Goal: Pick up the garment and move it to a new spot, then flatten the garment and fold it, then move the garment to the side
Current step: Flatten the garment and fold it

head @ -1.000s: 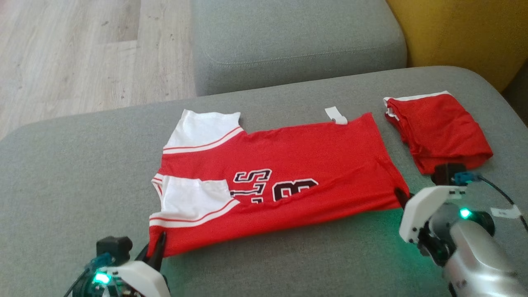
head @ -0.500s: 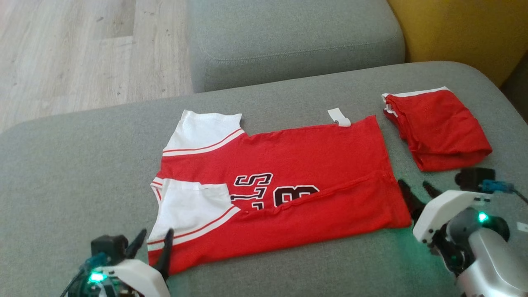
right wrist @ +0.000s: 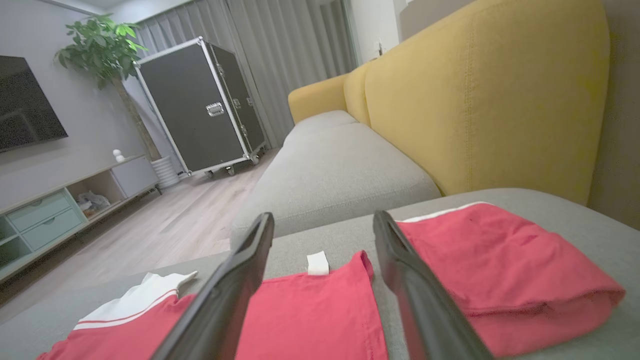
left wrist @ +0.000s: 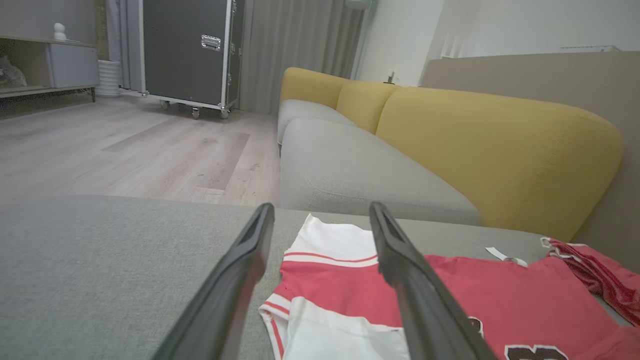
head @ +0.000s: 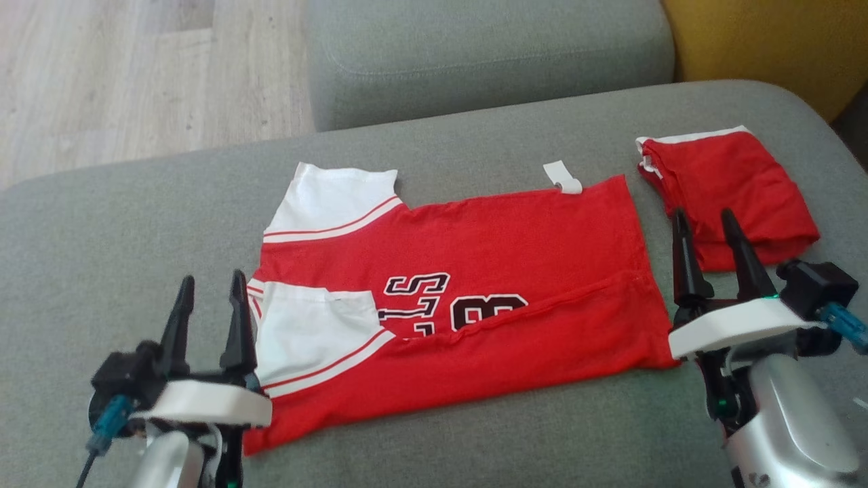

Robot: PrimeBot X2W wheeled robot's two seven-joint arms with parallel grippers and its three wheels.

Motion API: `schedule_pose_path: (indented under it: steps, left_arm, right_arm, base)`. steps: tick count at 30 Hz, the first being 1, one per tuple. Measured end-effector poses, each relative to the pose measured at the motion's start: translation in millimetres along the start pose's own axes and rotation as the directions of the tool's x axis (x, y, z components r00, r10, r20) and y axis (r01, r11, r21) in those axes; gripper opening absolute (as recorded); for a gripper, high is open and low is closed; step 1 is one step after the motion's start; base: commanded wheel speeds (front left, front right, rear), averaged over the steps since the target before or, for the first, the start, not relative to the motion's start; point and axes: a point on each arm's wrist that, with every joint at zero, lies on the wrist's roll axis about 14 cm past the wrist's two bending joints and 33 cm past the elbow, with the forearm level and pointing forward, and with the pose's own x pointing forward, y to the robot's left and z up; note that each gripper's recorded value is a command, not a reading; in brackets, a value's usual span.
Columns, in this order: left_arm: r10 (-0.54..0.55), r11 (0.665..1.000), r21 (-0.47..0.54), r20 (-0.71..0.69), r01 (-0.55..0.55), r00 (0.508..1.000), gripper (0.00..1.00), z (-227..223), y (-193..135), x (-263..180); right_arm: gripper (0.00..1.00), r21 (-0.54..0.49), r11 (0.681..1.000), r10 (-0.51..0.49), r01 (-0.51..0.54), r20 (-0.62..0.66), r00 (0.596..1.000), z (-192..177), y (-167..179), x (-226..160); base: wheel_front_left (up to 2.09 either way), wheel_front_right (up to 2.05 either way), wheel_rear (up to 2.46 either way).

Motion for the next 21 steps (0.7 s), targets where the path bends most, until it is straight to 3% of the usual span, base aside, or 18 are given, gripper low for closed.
schedule_pose_path:
  steps: [9,21]
  left_arm:
    - [-0.027,1.000,0.010,0.031,0.027,0.999,1.00,4.4,-6.2,23.1]
    - [-0.117,0.967,0.191,-0.243,0.166,0.963,1.00,-30.9,2.1,115.0]
  right_arm:
    - [1.00,-0.024,1.000,-0.015,0.015,0.010,1.000,-6.0,-1.0,7.5]
    - [1.00,-0.044,0.999,-0.029,0.028,-0.008,1.000,-19.6,-8.0,44.5]
  base:
    - [0.00,0.00,0.00]
    - [0.00,0.00,0.00]
